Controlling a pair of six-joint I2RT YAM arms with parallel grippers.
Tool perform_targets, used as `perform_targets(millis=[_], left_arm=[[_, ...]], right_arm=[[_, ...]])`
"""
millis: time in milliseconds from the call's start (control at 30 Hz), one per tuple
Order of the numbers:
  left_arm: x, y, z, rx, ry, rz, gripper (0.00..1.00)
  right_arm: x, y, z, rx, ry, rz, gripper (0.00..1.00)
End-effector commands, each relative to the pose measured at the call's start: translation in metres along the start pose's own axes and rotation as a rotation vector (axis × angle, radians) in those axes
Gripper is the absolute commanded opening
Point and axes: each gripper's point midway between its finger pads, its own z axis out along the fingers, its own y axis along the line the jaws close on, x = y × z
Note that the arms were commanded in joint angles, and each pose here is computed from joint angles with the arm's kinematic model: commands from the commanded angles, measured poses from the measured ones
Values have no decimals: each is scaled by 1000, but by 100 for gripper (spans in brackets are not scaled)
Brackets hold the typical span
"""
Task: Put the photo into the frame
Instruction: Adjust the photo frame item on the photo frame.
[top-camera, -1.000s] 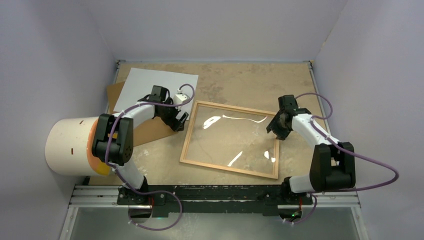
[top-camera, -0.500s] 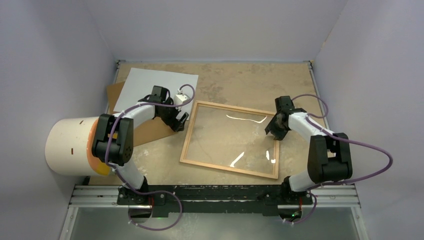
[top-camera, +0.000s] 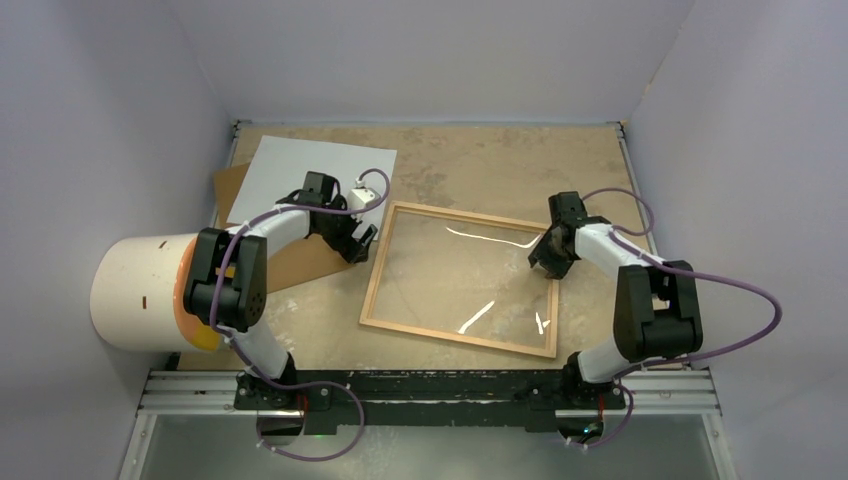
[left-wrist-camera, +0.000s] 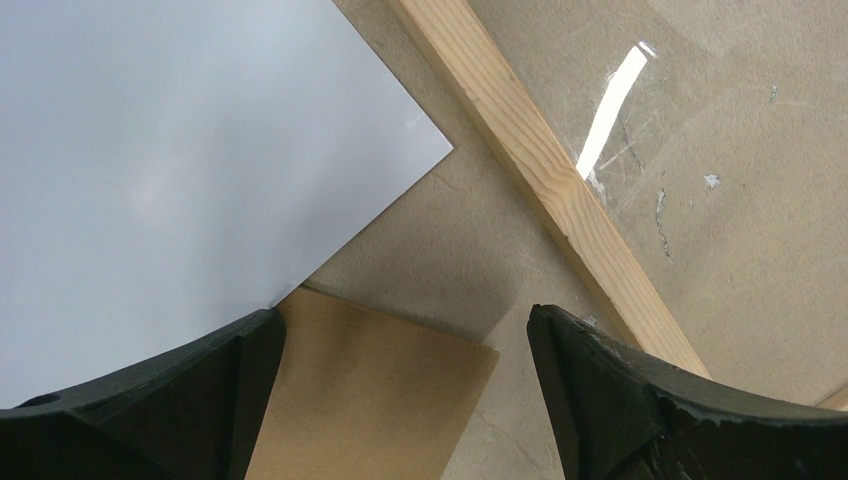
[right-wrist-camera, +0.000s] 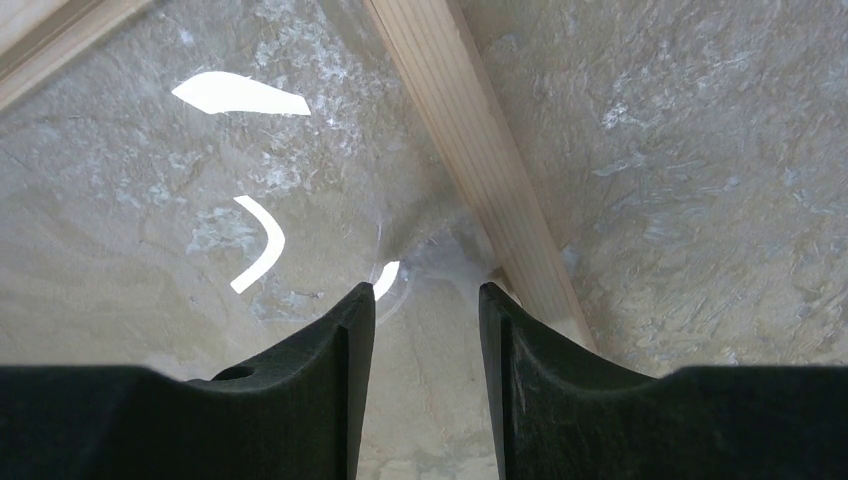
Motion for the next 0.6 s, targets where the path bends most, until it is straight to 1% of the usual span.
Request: perform_targets(millis=[0, 133, 467, 567], left_arm=[[24, -22, 5, 68, 70, -55, 100], [25, -22, 5, 70, 74, -56, 100], [26, -22, 4, 68, 77, -56, 100], [25, -22, 4, 68, 76, -54, 100]], right_arm=[[-2, -10, 5, 49, -7, -13, 46], [-3, -7, 3, 36, -8, -15, 46], [-22, 8, -23, -28, -58, -46, 47], [-17, 2, -18, -7, -44, -54, 47]])
